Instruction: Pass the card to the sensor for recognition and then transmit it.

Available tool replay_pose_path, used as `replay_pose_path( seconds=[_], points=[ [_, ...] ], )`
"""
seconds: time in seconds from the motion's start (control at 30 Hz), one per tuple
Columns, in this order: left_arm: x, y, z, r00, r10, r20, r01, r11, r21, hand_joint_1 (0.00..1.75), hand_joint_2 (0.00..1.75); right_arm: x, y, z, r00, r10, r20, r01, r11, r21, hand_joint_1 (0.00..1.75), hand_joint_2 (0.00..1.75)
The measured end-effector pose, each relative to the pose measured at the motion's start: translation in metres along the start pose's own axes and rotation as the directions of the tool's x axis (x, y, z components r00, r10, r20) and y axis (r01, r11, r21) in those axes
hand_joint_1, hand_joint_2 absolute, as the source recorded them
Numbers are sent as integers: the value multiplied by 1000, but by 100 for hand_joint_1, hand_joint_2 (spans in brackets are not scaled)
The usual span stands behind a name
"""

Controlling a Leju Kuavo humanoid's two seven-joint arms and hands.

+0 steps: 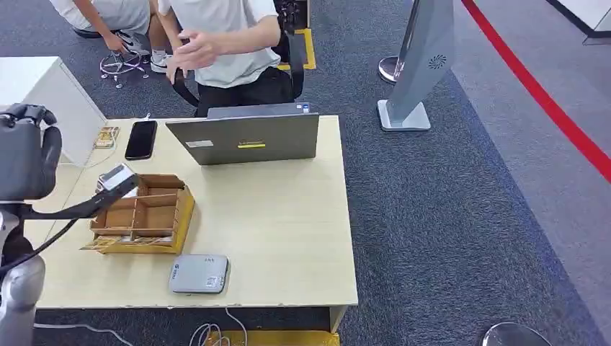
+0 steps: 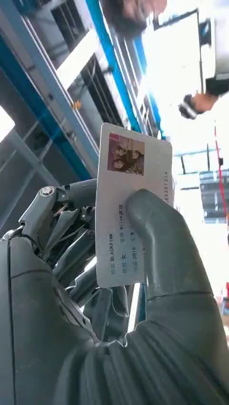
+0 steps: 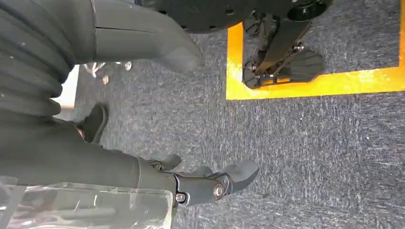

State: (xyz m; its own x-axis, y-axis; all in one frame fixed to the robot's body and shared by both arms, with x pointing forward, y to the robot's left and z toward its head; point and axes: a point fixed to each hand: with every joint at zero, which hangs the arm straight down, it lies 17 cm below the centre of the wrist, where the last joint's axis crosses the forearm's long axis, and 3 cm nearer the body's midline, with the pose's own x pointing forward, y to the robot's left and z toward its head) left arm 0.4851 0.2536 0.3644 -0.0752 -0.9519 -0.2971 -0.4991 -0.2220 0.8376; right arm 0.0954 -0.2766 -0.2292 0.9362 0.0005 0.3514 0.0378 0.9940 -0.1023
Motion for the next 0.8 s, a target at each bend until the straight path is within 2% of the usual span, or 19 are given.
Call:
replay_pose_path(
  seconds=[0.13, 0.23, 0.63, 0.67, 0.8],
  points=[
    [-21, -19, -9, 997, -53, -62, 51, 998, -44, 175, 175, -1, 2, 0, 1000, 21, 7, -22, 1000, 9, 0, 175],
    [-28, -34, -12, 994, -83, -75, 76, 994, -81, 175, 175, -2, 2, 0, 1000, 31, 3, -31, 999, 8, 0, 175],
    [-30, -52, -11, 993, -102, -56, 94, 987, -129, 175, 175, -19, -3, 1, 996, 50, -67, -51, 999, -6, 0, 175],
    [-29, -52, -11, 993, -102, -53, 94, 987, -131, 0, 175, -20, -4, 1, 996, 49, -70, -50, 999, -6, 0, 175],
    [-25, -53, -11, 995, -96, -36, 90, 987, -134, 0, 175, -21, -5, 1, 996, 58, -70, -59, 998, -8, 0, 175]
  ],
)
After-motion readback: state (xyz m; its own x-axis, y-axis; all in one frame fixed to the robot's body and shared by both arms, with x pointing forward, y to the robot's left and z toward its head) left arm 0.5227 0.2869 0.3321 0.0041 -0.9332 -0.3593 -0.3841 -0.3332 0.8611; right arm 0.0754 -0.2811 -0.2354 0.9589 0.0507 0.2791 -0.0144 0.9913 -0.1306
